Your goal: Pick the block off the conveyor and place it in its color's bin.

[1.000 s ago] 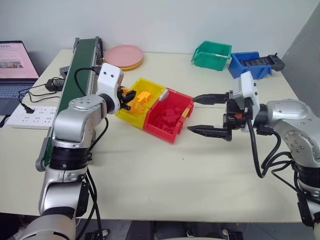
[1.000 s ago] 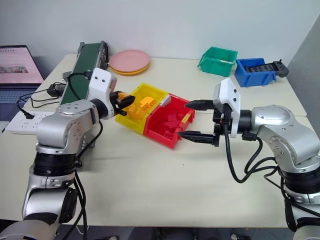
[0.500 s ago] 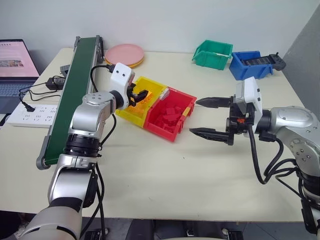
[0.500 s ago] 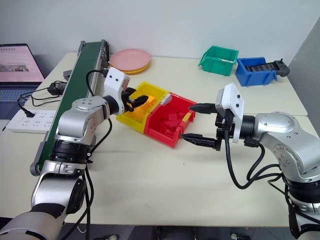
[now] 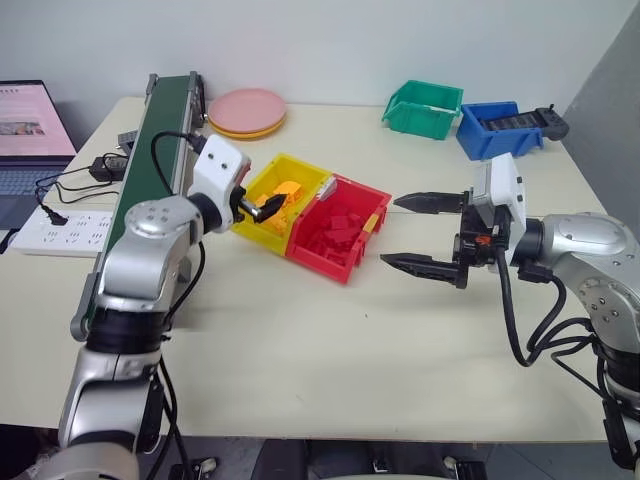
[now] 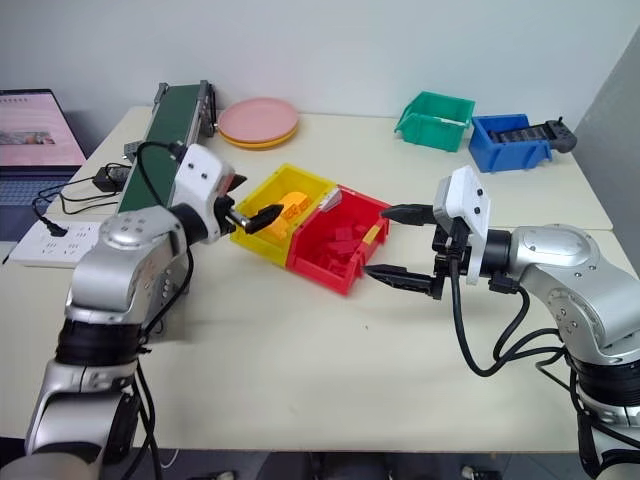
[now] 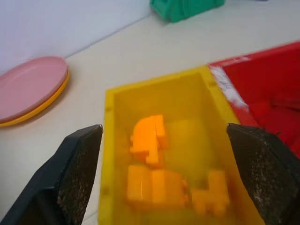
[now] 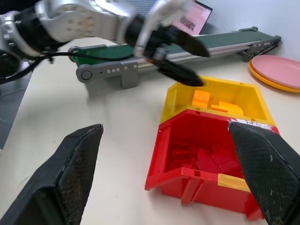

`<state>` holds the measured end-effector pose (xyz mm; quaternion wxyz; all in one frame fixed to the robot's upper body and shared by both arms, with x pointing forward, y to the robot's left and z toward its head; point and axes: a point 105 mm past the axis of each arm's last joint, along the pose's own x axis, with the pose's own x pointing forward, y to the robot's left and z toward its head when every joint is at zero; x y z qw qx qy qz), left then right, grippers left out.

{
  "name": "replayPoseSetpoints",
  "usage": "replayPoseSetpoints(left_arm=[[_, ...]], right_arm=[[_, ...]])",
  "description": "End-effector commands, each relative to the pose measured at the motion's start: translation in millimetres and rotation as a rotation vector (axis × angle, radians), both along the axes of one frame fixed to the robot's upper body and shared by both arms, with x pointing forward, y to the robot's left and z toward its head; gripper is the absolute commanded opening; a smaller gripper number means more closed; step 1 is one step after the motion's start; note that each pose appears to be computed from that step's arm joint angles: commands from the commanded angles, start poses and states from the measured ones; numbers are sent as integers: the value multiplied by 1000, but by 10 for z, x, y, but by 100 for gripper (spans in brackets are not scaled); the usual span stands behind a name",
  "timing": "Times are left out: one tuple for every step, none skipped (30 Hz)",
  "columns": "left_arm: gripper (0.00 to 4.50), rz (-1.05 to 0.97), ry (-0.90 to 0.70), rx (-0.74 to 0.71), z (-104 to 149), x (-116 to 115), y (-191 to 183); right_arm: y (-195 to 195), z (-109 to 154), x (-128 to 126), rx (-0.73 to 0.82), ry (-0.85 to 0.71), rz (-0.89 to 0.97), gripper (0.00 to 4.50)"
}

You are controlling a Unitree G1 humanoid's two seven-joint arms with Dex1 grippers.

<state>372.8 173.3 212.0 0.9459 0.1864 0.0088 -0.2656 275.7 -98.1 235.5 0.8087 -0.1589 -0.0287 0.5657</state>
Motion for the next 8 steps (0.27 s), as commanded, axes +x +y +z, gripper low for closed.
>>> replayPoseSetpoints(left_arm=[[440,-5,-87,-34,219,-244,17],[440,3,-88,-37,203,-286,32],[440,12,-83,-58,184,-332,51],[440,27,-79,-63,151,-378,78],[440,37,-75,-64,127,-408,94],[440,49,-81,-68,103,-450,117],[440,57,-80,-86,87,-481,129],[440,49,-95,-80,79,-522,118]], right_arm=[[-172,13,111,-8,-126,-113,450],[-209,-18,139,-15,-148,-139,450],[-229,-55,137,-6,-160,-140,450],[-261,-112,145,1,-152,-158,450],[-282,-151,150,6,-146,-170,450],[-304,-214,151,2,-139,-179,450],[-314,-274,154,-13,-138,-184,450],[-310,-314,152,-20,-140,-180,450]])
